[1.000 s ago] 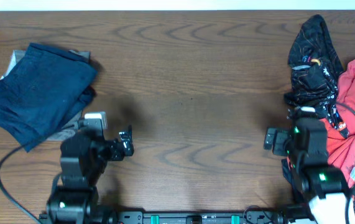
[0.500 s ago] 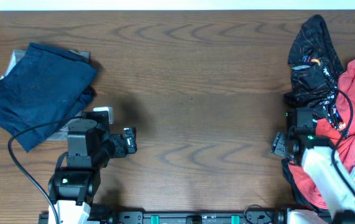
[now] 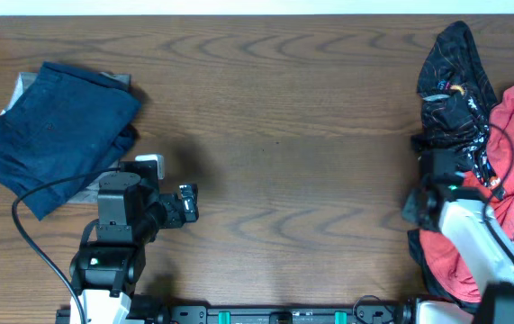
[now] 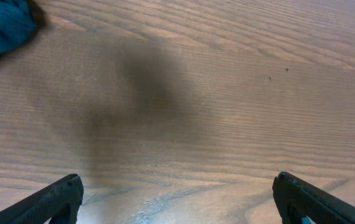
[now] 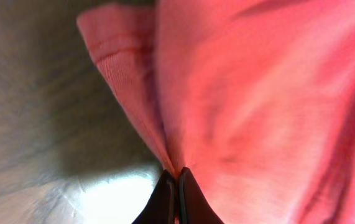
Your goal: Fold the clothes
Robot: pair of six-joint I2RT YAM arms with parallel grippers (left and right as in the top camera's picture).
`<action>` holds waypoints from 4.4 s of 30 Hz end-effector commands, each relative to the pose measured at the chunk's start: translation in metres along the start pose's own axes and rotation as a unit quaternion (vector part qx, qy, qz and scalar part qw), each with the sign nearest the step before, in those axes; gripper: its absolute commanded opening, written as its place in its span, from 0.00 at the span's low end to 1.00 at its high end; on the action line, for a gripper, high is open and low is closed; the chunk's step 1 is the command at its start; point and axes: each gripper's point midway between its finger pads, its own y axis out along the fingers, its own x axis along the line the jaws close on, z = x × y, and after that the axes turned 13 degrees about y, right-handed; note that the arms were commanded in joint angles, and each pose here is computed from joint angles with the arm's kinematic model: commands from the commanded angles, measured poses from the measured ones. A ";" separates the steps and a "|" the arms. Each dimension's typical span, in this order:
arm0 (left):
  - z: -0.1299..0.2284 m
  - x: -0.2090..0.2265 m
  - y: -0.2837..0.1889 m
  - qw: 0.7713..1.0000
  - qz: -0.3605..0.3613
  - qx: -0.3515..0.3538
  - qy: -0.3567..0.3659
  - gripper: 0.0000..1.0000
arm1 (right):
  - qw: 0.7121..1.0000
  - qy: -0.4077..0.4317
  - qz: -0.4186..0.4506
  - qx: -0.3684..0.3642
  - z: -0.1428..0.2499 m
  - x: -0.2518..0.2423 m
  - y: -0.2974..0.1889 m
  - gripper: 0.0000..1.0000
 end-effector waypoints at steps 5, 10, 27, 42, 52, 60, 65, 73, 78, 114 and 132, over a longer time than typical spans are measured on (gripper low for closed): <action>-0.008 0.000 -0.003 1.000 0.001 -0.011 -0.001 0.98 | 0.976 0.054 -0.140 -0.154 -0.109 0.017 -0.121 0.01; -0.010 0.000 -0.003 1.000 0.001 -0.015 0.000 0.98 | 0.913 -0.053 -0.318 -0.251 -0.139 0.059 -0.216 0.01; -0.011 0.000 -0.003 1.000 0.001 -0.017 0.000 0.98 | 0.582 -0.431 -0.678 -0.122 0.054 0.196 -0.355 0.01; -0.011 0.000 -0.003 1.000 0.002 -0.017 -0.008 0.98 | 0.741 -0.396 -0.531 -0.110 0.059 0.288 -0.250 0.38; -0.033 -0.016 0.015 0.995 0.053 -0.036 -0.082 0.98 | 0.874 -0.243 -0.405 -0.115 -0.036 0.191 -0.210 0.99; -0.026 -0.067 0.071 0.990 0.121 0.015 -0.077 0.98 | 0.934 -0.169 -0.312 -0.039 -0.049 0.117 -0.164 0.99; 0.009 -0.121 0.109 0.979 0.170 0.083 -0.073 0.98 | 0.949 -0.134 -0.285 -0.017 -0.055 0.092 -0.151 0.99; 0.039 -0.186 0.149 0.966 0.228 0.099 -0.074 0.98 | 0.954 -0.122 -0.274 -0.004 -0.054 0.082 -0.146 0.99; 0.025 -0.197 0.160 0.966 0.246 0.054 -0.066 0.79 | 0.954 -0.122 -0.272 -0.001 -0.052 0.081 -0.145 0.99; -0.162 0.089 0.038 0.988 -0.096 -0.101 -0.065 0.06 | 0.932 -0.201 -0.293 0.068 -0.019 0.093 -0.136 0.66; -0.189 0.088 0.015 0.982 -0.099 -0.147 -0.057 0.06 | 0.750 -0.546 -0.328 0.177 0.148 0.218 -0.073 0.45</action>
